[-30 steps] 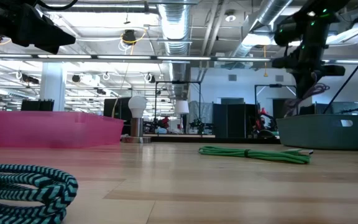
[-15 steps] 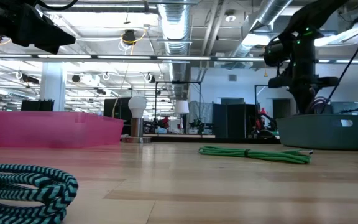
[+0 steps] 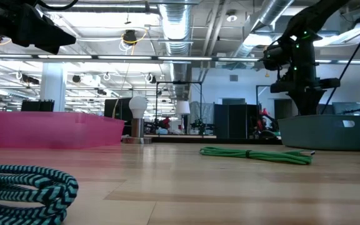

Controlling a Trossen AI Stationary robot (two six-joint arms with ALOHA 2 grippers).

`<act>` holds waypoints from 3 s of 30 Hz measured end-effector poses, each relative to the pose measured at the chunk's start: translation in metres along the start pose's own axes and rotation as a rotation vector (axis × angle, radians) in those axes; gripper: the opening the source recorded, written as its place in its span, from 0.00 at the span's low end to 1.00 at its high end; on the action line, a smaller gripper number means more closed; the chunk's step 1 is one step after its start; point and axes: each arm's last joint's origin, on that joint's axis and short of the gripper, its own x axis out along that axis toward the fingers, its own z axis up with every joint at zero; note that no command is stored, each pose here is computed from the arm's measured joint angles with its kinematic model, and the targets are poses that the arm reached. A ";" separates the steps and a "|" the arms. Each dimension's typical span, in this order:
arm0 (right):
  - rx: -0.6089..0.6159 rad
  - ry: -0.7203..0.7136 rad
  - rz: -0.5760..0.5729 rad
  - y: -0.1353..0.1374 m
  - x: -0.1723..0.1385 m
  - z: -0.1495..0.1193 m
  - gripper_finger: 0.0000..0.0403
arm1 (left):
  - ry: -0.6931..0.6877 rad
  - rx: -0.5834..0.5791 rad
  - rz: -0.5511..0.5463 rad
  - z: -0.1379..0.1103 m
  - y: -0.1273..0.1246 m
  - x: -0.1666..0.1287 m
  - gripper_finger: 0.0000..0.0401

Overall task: Pick & Place USB Port
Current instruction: Put the blue patterned charger cable into the pink bin

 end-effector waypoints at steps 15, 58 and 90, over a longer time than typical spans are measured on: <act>-0.507 -0.082 0.410 0.047 -0.058 -0.010 0.27 | 0.000 0.000 0.000 0.000 0.000 0.000 0.03; -0.981 -0.976 1.230 0.039 -0.079 -0.191 0.26 | 0.000 0.000 0.000 0.000 0.000 0.000 0.03; -0.972 -1.031 1.470 0.033 -0.026 -0.216 0.26 | -0.165 -0.068 -0.075 0.020 -0.007 0.011 0.03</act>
